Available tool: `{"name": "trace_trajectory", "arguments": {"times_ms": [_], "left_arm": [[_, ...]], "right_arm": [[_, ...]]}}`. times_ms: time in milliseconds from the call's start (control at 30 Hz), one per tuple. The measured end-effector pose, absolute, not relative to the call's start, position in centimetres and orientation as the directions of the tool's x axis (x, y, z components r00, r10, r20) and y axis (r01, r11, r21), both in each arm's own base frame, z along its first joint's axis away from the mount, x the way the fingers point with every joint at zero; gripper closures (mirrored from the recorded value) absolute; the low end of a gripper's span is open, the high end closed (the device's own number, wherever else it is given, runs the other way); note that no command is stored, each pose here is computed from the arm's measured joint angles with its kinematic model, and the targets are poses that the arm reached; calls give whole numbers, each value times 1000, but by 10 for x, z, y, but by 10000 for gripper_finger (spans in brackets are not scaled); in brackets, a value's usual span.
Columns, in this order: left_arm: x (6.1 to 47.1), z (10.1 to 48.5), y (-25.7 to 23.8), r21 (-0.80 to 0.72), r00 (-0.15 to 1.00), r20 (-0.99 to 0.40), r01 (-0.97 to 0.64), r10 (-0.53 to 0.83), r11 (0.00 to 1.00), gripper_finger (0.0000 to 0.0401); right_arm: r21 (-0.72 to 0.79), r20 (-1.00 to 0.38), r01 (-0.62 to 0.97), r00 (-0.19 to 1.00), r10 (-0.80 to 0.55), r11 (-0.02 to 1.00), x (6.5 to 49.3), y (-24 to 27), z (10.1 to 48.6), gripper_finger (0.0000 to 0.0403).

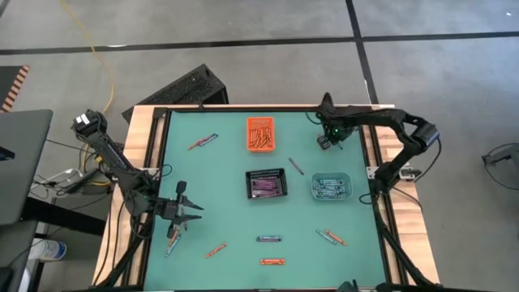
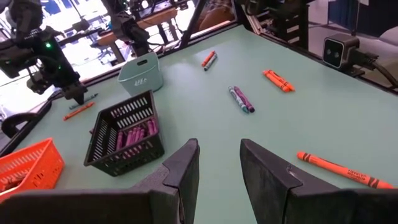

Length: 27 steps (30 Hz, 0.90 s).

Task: Sort crayons
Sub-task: Put the blue crayon into the green bin

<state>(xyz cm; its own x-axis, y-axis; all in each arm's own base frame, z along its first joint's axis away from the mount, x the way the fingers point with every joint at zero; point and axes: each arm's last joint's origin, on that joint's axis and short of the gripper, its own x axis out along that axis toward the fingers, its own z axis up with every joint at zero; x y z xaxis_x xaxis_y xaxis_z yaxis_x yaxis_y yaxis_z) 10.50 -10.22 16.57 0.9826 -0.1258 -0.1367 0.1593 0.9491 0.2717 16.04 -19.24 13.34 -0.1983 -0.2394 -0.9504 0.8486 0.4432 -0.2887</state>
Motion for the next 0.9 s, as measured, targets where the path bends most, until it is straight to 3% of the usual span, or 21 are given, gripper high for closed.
{"name": "trace_trajectory", "arguments": {"times_ms": [167,367,633,900], "left_arm": [[105,166,-102,267,983,-137,159,-126,950,295],[105,166,-102,266,983,-137,159,-126,951,295],[105,166,-102,264,982,-137,159,-126,951,295],[105,166,-102,264,982,-137,159,-126,951,295]], "right_arm": [[-268,-959,834,-186,-213,483,162,-192,134,316],[-148,-985,839,-77,-156,523,167,-194,135,393],[-93,-990,836,-19,-140,541,175,-199,150,395],[-59,-950,810,133,-282,583,194,-194,215,397]]}}
